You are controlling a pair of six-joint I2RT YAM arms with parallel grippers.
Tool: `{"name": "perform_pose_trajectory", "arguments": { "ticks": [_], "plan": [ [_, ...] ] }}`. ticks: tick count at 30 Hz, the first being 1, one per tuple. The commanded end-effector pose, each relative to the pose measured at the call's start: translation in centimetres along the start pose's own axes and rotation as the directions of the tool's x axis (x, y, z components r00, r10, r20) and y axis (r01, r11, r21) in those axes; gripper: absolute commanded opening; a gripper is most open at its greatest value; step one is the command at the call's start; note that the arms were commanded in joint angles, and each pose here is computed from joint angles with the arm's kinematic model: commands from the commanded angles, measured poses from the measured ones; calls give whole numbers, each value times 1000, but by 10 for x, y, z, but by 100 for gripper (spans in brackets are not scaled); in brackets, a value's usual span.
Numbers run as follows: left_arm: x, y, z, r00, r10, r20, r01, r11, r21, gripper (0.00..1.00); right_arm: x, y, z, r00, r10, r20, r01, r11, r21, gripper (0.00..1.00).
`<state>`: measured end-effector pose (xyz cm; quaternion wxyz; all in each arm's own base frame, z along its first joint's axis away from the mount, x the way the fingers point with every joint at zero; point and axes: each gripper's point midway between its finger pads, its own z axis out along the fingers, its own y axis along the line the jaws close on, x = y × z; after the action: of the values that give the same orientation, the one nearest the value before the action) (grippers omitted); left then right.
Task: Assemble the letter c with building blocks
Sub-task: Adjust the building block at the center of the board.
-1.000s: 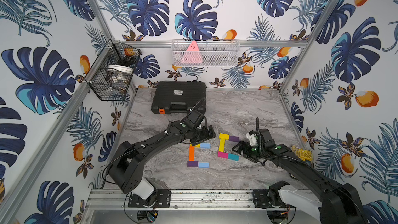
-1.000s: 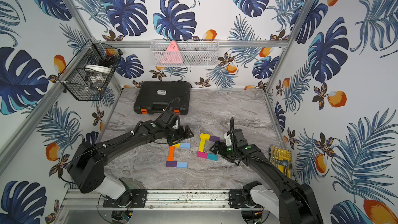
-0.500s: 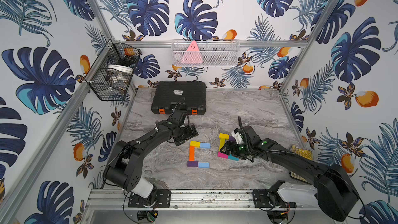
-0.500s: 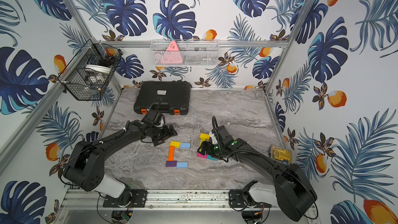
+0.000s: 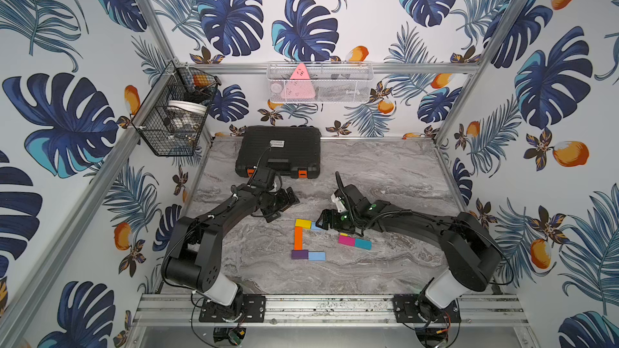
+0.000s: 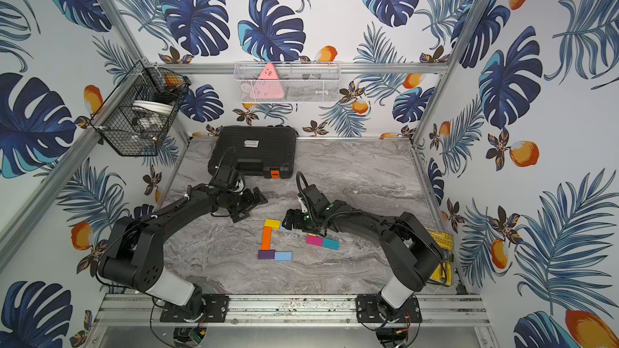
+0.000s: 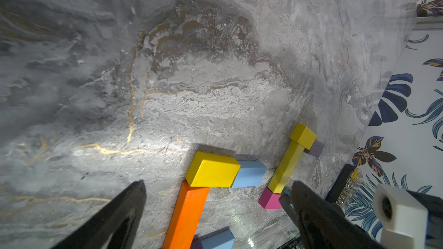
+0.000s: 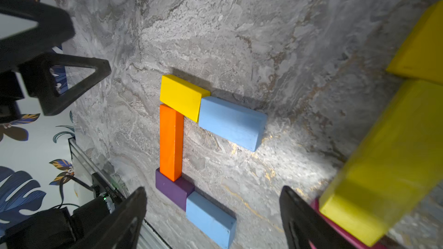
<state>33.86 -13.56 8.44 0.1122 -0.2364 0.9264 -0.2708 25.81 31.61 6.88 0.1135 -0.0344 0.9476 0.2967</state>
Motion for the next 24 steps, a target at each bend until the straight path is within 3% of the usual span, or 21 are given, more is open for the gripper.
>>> {"name": "perform_pose_trajectory", "arguments": {
  "ticks": [1,24],
  "plan": [
    [-3,-5,-3,1000,16,4,-16,999,29,99,-7,2,9,1000,-5,19,4,1000,12,88],
    [-5,-4,-3,1000,-6,7,6,999,51,99,-2,7,39,999,16,-30,-16,1000,9,88]
  ]
}}
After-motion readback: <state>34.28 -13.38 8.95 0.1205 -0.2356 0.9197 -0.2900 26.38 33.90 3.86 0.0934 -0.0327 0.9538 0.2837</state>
